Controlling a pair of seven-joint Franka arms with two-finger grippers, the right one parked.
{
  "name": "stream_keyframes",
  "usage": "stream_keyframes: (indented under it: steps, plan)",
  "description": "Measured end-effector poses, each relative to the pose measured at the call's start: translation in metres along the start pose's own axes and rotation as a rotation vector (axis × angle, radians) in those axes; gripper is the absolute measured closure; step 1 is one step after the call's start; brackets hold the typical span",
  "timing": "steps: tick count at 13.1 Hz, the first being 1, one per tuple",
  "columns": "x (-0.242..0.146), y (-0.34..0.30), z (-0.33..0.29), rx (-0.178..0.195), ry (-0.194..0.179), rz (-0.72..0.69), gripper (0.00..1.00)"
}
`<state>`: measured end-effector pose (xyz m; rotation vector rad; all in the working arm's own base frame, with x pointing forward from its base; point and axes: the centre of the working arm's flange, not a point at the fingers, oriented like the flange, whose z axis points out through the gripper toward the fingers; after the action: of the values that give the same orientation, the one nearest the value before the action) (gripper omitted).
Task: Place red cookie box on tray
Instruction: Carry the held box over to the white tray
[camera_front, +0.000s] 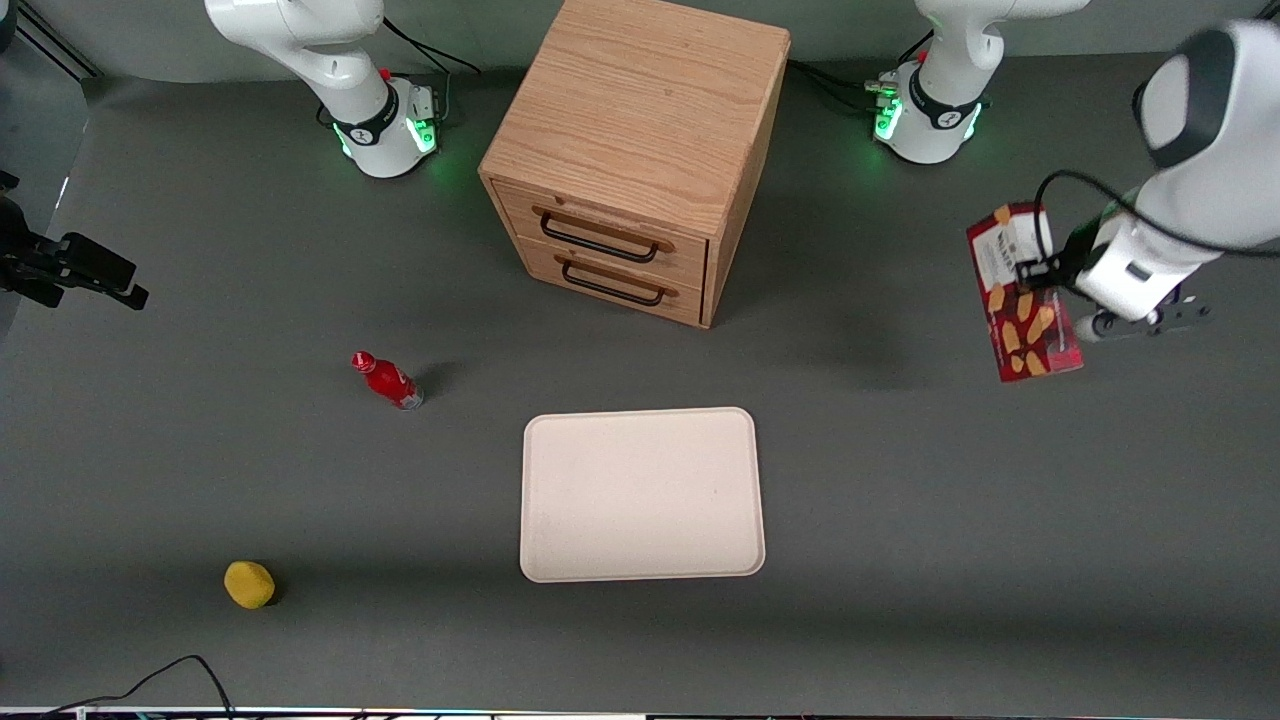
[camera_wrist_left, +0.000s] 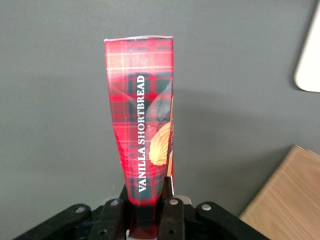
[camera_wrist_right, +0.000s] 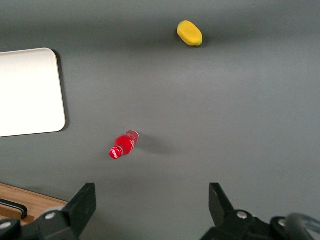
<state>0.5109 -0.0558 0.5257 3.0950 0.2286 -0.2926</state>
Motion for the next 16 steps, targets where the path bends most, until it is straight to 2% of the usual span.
stream_keyframes:
  steps: [2,4,6,8,9,11,12,16]
  plan:
    - [-0.013,0.033,-0.036,0.007,0.028,-0.009,0.75]
    - [-0.018,0.08,-0.039,0.009,0.052,-0.054,0.75]
    - [-0.011,0.137,-0.034,-0.022,0.082,-0.139,0.74]
    - [0.007,0.189,-0.022,-0.075,0.107,-0.22,0.74]
    - [0.02,0.211,-0.011,-0.076,0.134,-0.244,0.74]
    - [0.04,0.259,0.027,-0.028,0.212,-0.257,0.74]
    - [0.046,0.285,0.047,-0.018,0.238,-0.271,0.74]
    - [0.067,0.354,0.091,-0.033,0.28,-0.299,0.74]
